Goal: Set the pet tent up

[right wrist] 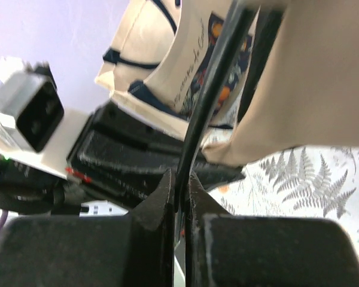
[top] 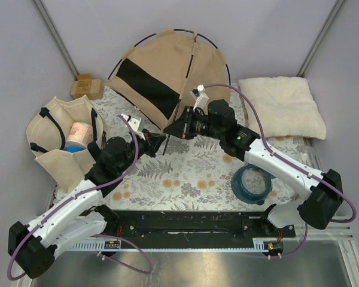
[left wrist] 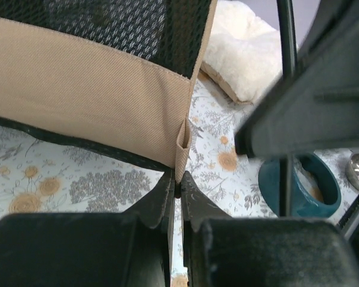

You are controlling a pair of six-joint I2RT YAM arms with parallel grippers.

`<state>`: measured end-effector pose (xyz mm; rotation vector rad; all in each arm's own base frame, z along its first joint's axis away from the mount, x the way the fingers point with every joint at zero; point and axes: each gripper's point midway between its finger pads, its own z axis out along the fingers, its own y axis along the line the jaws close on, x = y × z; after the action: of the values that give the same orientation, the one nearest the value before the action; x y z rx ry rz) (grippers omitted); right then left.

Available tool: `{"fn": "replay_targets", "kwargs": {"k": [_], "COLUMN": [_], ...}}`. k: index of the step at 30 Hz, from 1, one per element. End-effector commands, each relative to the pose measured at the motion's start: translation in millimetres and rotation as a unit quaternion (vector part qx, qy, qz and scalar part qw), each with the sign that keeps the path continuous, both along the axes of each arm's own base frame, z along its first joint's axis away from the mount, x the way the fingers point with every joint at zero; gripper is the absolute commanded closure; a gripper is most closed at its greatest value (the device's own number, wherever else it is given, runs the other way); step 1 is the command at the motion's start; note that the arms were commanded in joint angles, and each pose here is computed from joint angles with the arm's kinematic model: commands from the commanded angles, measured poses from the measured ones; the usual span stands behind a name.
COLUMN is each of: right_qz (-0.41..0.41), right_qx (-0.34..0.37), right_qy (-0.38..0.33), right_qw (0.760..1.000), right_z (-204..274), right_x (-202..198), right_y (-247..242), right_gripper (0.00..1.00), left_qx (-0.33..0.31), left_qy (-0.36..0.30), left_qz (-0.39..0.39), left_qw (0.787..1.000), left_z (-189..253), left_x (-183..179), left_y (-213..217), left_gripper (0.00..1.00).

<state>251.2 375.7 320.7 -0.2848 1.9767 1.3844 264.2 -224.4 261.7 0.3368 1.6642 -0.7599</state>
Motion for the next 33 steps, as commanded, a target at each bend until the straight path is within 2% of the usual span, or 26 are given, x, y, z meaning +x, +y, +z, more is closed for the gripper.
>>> {"fn": "replay_targets", "kwargs": {"k": [1,9,17,33], "right_qz": [-0.106,-0.173,-0.217,-0.230], "right_qx": [0.129,0.163,0.150,0.108], "right_qy": [-0.143,-0.166,-0.172,-0.178], "right_qw": [0.976,0.957,0.949,0.951], "right_z": [112.5,132.4,127.7,108.8], "right_x": [42.9,64.5,84.4,88.7], "right_y": [-12.6,-23.1,-27.1,-33.2], "right_gripper": [1.00,1.00,1.00,1.00], "left_qx": [0.016,0.038,0.058,0.068], "left_qy": [0.041,0.065,0.062,0.048], "left_qz": [-0.026,-0.023,-0.019,0.005], "left_qw": [0.999,0.997,0.996,0.997], "left_z": [-24.5,-43.3,-53.3,-44.6], "left_x": [-25.1,-42.3,-47.9,-40.4], "left_y": [5.2,19.7,28.2,35.2], "left_gripper": [1.00,1.00,1.00,1.00]}}
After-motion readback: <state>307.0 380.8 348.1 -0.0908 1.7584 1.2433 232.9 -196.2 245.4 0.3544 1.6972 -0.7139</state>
